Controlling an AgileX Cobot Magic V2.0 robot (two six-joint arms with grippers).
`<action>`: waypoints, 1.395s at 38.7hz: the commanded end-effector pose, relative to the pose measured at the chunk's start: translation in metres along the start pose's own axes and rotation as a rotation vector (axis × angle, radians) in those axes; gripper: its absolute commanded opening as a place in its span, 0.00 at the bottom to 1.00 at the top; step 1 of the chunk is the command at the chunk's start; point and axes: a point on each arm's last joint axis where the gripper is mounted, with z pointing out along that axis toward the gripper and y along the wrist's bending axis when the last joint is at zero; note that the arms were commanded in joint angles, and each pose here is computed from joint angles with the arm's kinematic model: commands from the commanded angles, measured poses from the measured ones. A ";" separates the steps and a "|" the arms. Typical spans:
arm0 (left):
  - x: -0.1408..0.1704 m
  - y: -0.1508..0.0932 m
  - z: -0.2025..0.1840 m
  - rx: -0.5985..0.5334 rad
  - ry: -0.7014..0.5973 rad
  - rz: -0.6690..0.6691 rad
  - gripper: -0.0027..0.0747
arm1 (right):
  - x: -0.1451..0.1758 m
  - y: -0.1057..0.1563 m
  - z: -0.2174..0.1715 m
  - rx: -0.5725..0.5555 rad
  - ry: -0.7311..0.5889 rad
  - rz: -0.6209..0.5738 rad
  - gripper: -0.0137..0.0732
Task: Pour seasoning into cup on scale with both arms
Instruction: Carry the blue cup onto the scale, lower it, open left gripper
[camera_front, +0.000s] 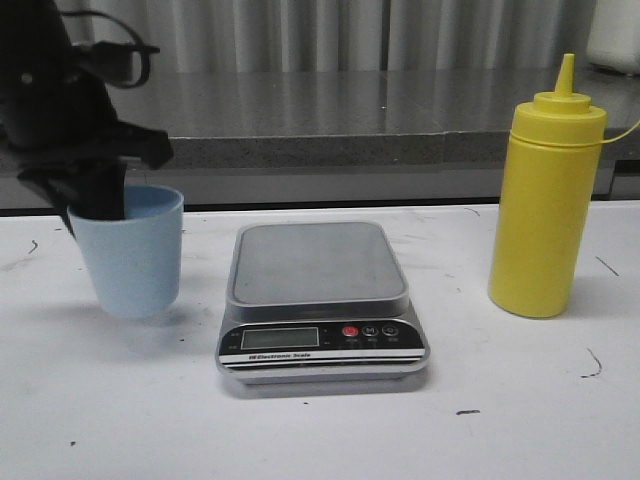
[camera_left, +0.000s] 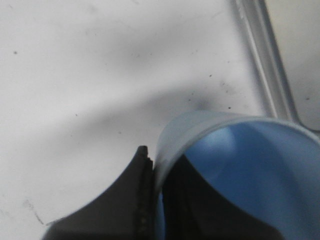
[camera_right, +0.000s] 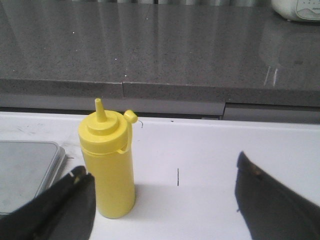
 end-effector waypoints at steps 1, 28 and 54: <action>-0.013 -0.009 -0.045 0.015 -0.077 0.014 0.01 | -0.018 0.000 -0.002 0.005 -0.101 0.007 0.84; -0.074 -0.115 -0.038 0.103 -0.182 0.250 0.01 | -0.018 0.000 -0.002 0.005 -0.101 0.007 0.84; -0.078 -0.113 -0.027 0.096 -0.176 0.246 0.32 | -0.017 0.000 -0.002 0.005 -0.092 0.007 0.84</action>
